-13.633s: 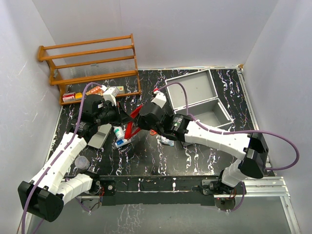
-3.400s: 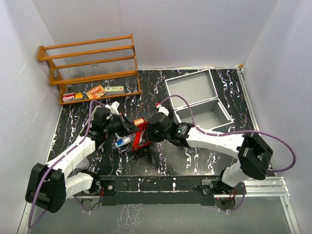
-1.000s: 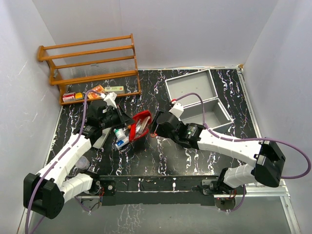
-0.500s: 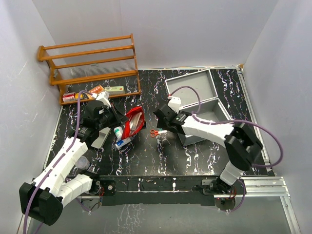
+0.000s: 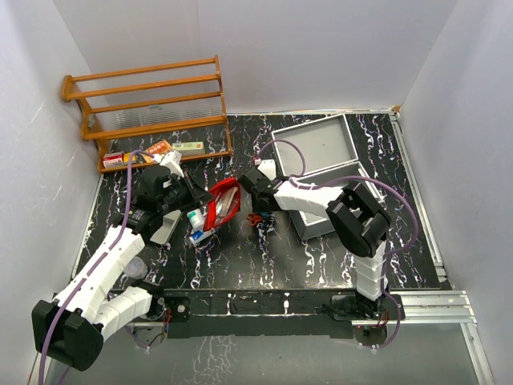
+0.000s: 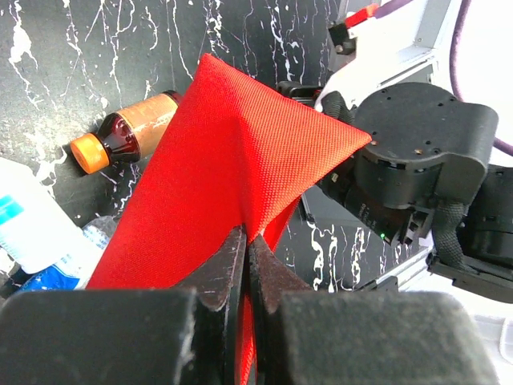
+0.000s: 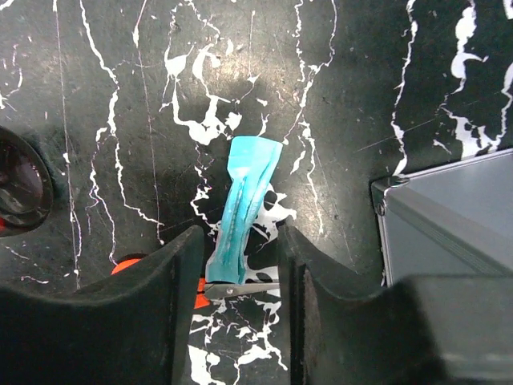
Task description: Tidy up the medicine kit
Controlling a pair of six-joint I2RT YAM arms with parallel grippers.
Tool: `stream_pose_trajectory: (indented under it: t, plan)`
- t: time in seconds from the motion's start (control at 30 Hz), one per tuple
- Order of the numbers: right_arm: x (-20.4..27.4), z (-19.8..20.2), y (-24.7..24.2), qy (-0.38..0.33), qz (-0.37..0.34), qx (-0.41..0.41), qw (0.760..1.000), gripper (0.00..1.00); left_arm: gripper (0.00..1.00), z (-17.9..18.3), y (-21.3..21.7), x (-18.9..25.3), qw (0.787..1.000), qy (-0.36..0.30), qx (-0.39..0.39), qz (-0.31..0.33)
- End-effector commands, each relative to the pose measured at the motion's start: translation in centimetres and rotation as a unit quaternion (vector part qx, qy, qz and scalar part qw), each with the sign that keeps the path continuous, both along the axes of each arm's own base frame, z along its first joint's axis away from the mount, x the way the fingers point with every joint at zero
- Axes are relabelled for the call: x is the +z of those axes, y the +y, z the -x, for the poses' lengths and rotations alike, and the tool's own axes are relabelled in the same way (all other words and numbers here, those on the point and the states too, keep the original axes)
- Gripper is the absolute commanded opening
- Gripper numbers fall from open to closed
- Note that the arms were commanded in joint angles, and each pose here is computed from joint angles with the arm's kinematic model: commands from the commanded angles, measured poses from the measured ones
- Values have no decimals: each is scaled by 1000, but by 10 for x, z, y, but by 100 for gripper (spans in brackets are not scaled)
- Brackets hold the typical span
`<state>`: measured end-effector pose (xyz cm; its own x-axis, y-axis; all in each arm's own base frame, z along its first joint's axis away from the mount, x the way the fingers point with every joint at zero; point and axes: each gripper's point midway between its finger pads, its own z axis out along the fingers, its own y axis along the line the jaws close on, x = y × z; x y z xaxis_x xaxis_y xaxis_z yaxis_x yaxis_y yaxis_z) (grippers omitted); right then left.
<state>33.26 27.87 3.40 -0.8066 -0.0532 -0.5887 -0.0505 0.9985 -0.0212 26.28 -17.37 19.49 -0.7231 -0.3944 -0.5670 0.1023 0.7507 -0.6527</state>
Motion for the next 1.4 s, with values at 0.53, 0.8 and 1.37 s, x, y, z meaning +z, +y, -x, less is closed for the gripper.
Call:
stream_pose_trajectory:
  t: [0.53,0.8,1.37]
  plan:
    - [3,-18,4,11,-26,19,999,5,0,7,-10,10,999,-3,-24,31]
    - [69,-8,-2,-53,-108,-9,993,5,0,13,-30,10,991,49,-24,119]
    - [173,54,22,-94,-326,-23,940,7,0,12,-44,-27,971,108,0,212]
